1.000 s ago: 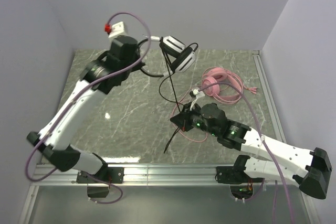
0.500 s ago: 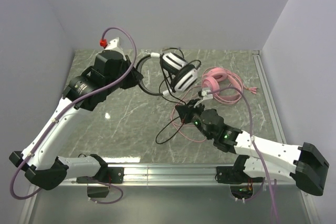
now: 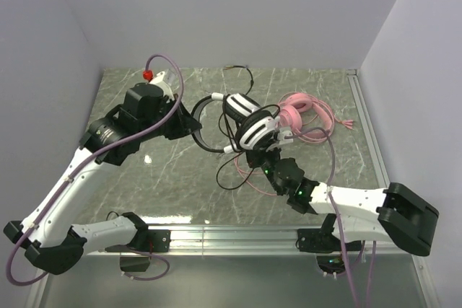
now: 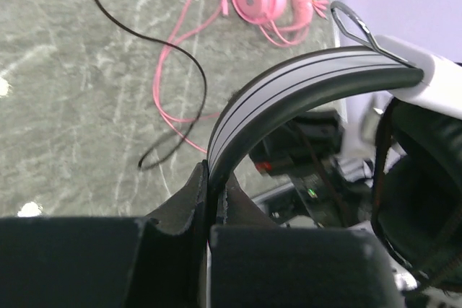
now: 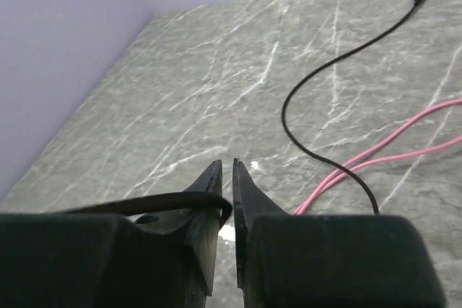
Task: Wrap the headphones
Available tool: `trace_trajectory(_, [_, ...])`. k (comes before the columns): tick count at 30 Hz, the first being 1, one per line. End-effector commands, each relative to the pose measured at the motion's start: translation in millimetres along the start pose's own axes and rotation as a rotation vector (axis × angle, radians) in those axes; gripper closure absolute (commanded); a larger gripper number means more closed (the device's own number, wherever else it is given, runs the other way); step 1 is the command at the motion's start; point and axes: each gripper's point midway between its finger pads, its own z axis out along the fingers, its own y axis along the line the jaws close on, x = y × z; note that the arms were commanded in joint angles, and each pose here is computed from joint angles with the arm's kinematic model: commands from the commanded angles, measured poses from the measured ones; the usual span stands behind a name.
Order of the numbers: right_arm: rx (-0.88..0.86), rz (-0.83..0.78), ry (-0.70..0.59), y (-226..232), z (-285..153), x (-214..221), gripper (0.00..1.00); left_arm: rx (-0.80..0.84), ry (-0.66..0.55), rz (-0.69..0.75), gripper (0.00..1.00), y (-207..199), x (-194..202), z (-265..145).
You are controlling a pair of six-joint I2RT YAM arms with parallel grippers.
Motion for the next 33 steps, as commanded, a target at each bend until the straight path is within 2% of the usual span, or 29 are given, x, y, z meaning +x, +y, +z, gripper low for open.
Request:
trace_trajectory(1, [0.044, 0.024, -0.102, -6.6, 5.9, -15.7, 0.81, 0.224, -0.037, -0.033, 1.00, -43.8, -9.9, -36.4])
trace_trajectory(9, [0.071, 0.022, -0.118, -15.0, 11.9, -3.3, 0.75, 0.296, 0.038, -0.008, 1.00, -48.6, 10.3, -55.8])
trace_trajectory(14, [-0.002, 0.031, -0.136, -7.7, 12.4, -6.6, 0.70, 0.242, 0.055, -0.007, 1.00, -33.0, 19.9, -56.8])
trace_trajectory(18, [-0.069, 0.020, -0.136, 2.0, 13.7, -3.0, 0.67, 0.258, 0.063, -0.013, 1.00, -35.4, 21.8, -60.7])
trace_trajectory(21, [-0.140, 0.017, -0.136, 13.3, 12.9, -0.3, 0.66, 0.199, 0.045, -0.023, 1.00, -30.0, 14.3, -52.2])
trace_trajectory(28, [-0.275, 0.037, -0.172, 28.1, -0.6, 3.1, 0.64, 0.205, 0.006, -0.102, 1.00, -50.6, -10.9, -39.8])
trace_trajectory(33, [-0.299, 0.052, -0.153, 27.3, -7.3, 11.8, 0.58, 0.137, -0.030, -0.123, 1.00, -57.0, -35.7, -19.2])
